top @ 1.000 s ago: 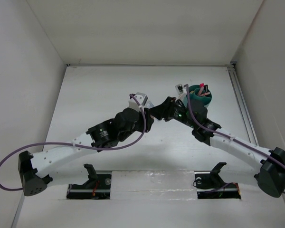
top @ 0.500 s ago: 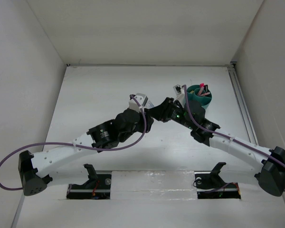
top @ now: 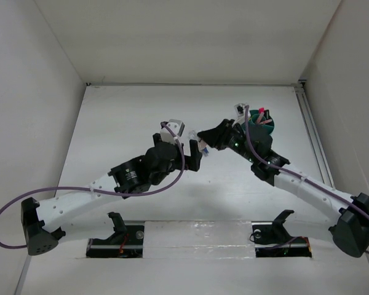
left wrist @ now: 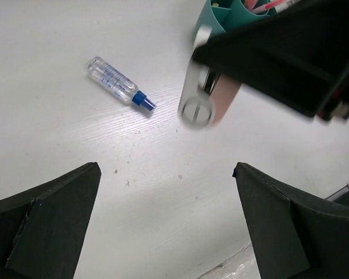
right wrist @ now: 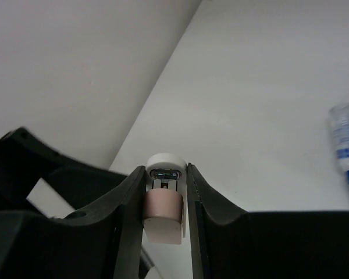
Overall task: Sort the stationery into containers
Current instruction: Place the stapler in the storage box.
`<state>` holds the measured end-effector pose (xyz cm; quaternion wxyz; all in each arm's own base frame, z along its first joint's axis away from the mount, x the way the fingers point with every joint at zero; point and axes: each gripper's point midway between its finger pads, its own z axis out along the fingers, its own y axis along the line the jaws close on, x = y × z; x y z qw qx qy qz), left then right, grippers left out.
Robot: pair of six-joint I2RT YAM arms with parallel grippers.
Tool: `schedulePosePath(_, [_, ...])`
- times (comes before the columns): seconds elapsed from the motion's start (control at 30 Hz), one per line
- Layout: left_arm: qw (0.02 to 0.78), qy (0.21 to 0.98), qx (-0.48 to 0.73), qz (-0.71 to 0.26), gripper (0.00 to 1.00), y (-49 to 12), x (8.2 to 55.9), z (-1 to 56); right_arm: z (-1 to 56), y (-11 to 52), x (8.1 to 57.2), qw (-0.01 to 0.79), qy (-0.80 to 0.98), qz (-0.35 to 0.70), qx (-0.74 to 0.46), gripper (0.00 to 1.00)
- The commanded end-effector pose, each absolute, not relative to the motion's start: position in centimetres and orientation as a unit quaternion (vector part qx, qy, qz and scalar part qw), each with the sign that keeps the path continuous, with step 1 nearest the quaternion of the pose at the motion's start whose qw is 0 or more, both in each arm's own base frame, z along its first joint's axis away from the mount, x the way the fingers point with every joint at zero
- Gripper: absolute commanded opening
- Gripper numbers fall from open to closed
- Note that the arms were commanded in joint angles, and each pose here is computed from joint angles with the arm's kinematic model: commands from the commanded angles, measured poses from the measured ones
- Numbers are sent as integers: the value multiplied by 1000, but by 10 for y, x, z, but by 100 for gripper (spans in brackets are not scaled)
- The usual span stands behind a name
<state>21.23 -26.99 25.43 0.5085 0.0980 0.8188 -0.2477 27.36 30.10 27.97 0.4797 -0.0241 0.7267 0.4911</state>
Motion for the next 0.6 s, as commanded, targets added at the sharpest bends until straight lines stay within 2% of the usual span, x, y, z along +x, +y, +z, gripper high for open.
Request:
schedulePosePath(0.0, [516, 820, 74, -238, 100, -261, 216, 257, 320, 255, 315, 583, 677, 450, 6, 0])
schedulePosePath(0.13, [506, 829, 70, -226, 100, -261, 217, 249, 333, 216, 340, 653, 641, 402, -31, 0])
schedulePosePath(0.27, [500, 832, 71, -229, 100, -262, 215, 247, 331, 201, 355, 718, 609, 292, -169, 0])
schedulePosePath(0.37, [497, 833, 74, -232, 100, -263, 214, 247, 332, 174, 371, 740, 602, 250, -165, 0])
schedulePosePath(0.57, [491, 832, 81, -246, 100, -265, 208, 244, 296, 111, 412, 729, 635, 207, -148, 0])
